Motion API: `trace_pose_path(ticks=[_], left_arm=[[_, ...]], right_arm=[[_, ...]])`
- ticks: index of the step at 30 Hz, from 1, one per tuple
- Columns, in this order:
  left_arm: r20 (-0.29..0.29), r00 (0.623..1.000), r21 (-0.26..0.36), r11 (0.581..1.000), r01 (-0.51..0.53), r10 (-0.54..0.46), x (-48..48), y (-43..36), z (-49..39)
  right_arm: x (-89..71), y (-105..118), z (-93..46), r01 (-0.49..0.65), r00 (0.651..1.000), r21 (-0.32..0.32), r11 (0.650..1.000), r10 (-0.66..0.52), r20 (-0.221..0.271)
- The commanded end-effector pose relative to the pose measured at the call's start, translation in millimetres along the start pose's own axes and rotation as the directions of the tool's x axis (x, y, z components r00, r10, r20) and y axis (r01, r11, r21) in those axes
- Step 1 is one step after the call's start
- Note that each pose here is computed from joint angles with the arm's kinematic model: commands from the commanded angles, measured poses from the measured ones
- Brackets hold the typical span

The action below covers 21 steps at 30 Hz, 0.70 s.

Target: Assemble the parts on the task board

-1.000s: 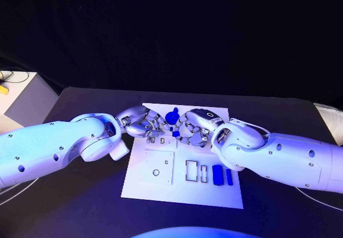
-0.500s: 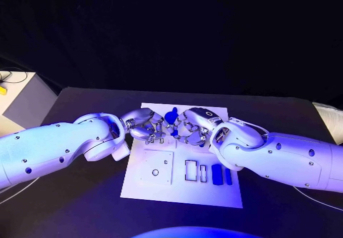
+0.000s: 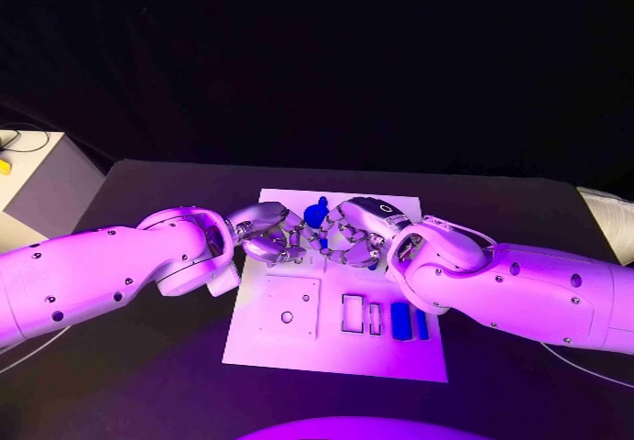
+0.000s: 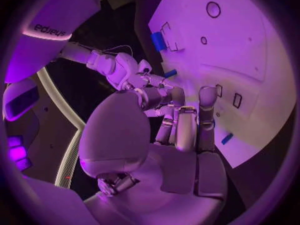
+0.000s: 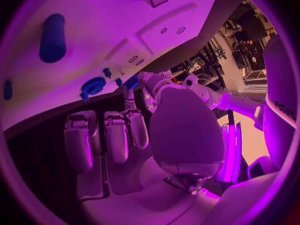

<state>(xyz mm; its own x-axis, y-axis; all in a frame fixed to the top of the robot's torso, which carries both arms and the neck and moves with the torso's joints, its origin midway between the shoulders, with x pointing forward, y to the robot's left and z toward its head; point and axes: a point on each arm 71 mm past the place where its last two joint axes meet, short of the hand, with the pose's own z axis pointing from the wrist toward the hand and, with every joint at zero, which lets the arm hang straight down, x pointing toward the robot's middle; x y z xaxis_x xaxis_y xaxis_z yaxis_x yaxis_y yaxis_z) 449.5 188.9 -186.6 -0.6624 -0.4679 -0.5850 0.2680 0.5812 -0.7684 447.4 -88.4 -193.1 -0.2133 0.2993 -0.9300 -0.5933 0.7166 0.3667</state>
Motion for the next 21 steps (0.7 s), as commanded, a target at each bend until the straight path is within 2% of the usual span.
trace_pose_path(ticks=[1,12,21], left_arm=[[-0.016,1.0,-0.012,1.0,-0.021,0.021,1.6,0.9,0.4],[0.005,1.0,-0.027,0.999,-0.023,0.023,-1.9,4.1,-1.2],[-0.004,1.0,-0.031,0.999,-0.022,0.022,-1.2,4.3,-1.1]], right_arm=[[-1.0,2.2,-0.4,-0.003,1.0,-0.007,1.0,0.003,0.009],[-1.1,2.7,-1.8,0.003,1.0,-0.01,1.0,-0.003,0.004],[-1.6,5.1,-2.3,0.013,1.0,-0.02,1.0,-0.012,0.012]])
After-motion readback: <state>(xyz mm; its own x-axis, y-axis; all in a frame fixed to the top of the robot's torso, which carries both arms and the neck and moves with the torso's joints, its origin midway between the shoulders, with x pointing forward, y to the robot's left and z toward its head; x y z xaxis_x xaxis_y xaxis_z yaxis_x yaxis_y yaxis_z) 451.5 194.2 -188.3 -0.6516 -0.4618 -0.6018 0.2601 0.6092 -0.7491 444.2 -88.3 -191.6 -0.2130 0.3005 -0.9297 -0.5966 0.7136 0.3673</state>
